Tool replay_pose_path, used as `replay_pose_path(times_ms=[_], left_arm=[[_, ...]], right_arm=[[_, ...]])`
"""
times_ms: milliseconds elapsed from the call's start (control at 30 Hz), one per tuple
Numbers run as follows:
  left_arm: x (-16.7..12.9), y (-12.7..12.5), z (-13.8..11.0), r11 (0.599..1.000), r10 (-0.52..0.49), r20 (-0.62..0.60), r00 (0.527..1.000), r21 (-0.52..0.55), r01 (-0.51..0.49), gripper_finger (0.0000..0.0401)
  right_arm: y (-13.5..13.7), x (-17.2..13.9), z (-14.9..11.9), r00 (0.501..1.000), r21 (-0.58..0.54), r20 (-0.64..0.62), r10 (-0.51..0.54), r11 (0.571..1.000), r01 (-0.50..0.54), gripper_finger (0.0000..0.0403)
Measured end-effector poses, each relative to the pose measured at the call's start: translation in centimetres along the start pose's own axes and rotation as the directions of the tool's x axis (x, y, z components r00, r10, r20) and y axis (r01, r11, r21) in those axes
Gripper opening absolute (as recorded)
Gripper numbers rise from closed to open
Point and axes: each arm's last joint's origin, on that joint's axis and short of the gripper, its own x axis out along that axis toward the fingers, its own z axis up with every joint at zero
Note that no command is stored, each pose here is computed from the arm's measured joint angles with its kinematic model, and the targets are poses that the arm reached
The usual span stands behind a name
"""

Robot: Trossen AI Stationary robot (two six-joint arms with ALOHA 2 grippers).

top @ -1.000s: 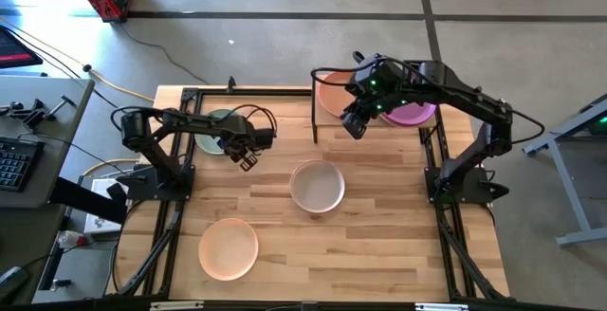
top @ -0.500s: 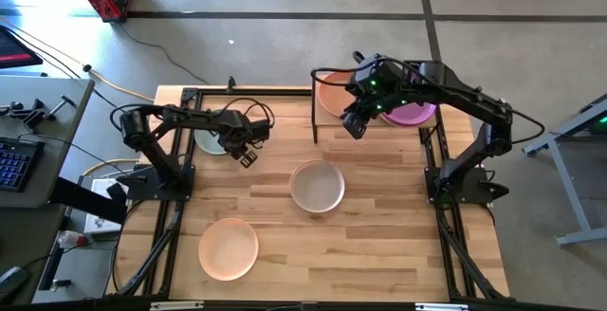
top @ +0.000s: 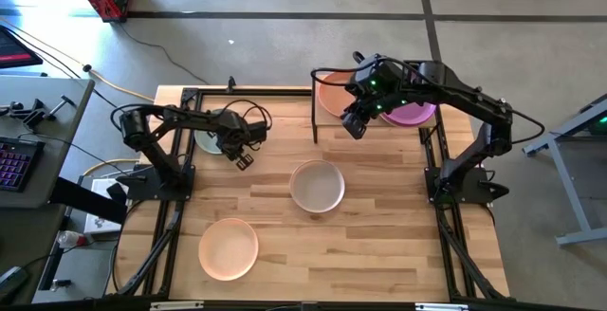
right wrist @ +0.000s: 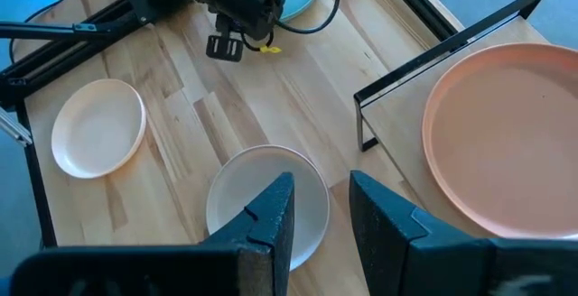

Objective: Place and stack plates onto a shelf
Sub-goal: Stack the blue plate on top of the brown plate on the shelf

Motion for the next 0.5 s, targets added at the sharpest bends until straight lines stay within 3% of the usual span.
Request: replay_pose_path(times_ms=[133,500], left_arm=[[-0.2,-0.5,-0.2,0.998,0.004,0.011,1.000,0.070,-0.005,0.0009],[-1.3,-3.3,-2.2,0.968,0.055,0.018,0.998,0.246,-0.058,0.0003]], right_arm=[[0.0,0.0,0.0,1.000,0.002,0.000,0.000,1.000,0.000,0.0087],[0.0,0.0,0.0,1.000,0.002,0.000,0.000,1.000,0.000,0.0087]])
